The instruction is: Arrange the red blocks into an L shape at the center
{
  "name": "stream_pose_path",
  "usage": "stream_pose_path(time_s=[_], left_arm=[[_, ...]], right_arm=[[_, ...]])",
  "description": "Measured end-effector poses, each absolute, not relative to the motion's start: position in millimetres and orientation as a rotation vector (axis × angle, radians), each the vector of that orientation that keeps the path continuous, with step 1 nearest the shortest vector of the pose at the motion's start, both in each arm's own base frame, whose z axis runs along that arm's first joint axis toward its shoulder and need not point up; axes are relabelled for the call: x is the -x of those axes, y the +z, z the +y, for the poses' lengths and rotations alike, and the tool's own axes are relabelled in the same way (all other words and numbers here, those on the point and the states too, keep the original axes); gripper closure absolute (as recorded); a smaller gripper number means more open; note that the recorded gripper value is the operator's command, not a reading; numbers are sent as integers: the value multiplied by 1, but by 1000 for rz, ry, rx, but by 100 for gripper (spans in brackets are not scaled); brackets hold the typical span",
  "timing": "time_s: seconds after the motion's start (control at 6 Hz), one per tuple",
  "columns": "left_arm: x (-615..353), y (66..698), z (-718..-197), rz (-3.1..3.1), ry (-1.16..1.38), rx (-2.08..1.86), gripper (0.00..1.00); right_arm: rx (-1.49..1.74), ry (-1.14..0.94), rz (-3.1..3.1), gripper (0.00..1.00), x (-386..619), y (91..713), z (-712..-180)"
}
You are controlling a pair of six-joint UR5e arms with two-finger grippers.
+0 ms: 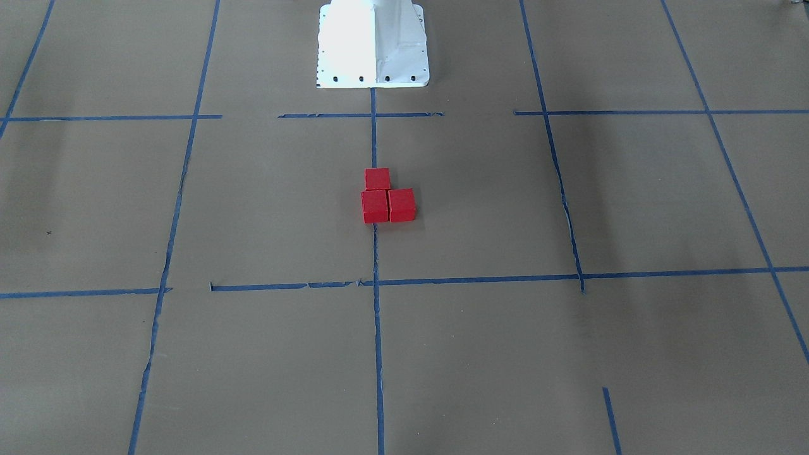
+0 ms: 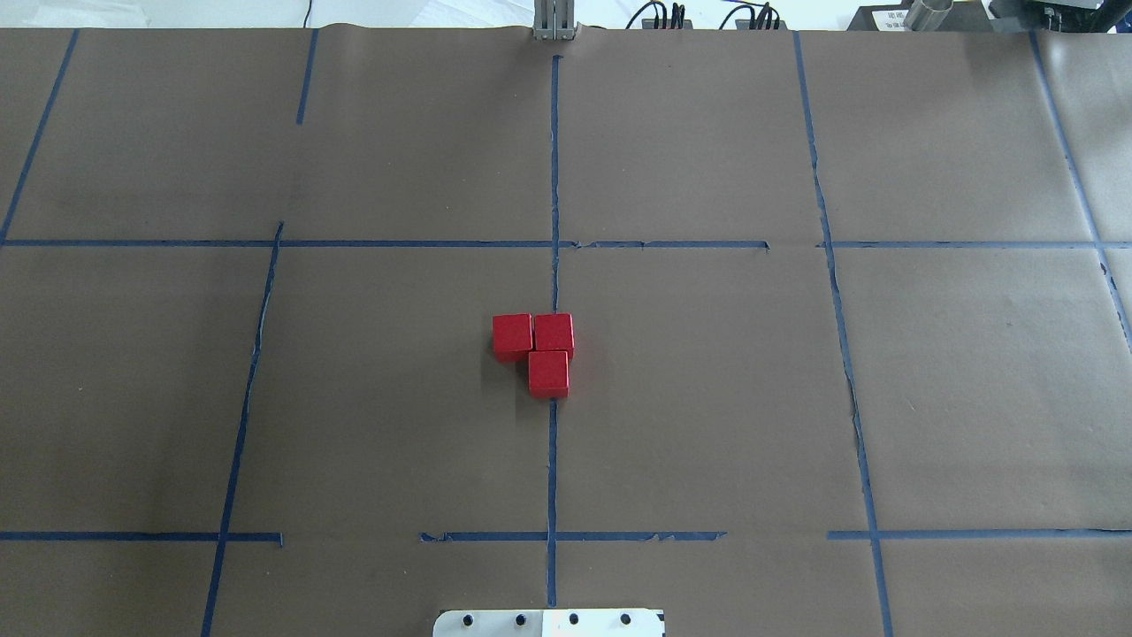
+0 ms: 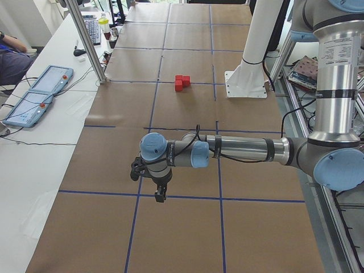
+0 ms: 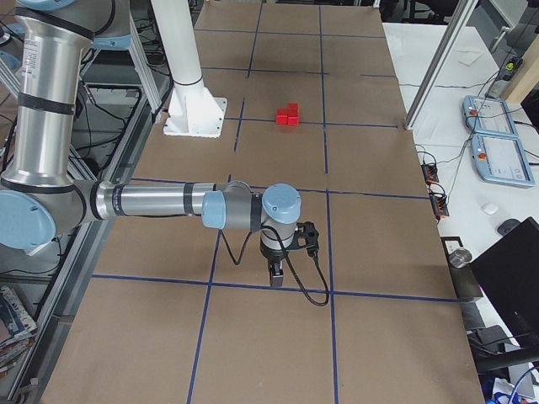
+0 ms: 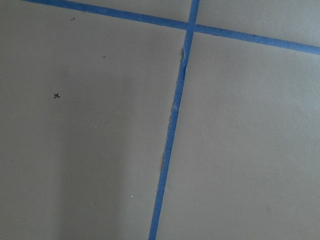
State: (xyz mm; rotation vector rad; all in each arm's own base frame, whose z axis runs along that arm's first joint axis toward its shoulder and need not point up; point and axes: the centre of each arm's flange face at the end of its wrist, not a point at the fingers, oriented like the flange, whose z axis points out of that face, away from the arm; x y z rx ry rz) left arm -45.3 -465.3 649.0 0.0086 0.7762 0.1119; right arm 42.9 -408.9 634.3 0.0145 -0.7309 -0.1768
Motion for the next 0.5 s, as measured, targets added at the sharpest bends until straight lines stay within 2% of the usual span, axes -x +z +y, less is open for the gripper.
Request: stream_pose_path(time_s=[0.5], left_arm=[[45,651,-464,776,109,-3,0]], right_arm=[[-14,-177,-731,0,-43,634,-409]])
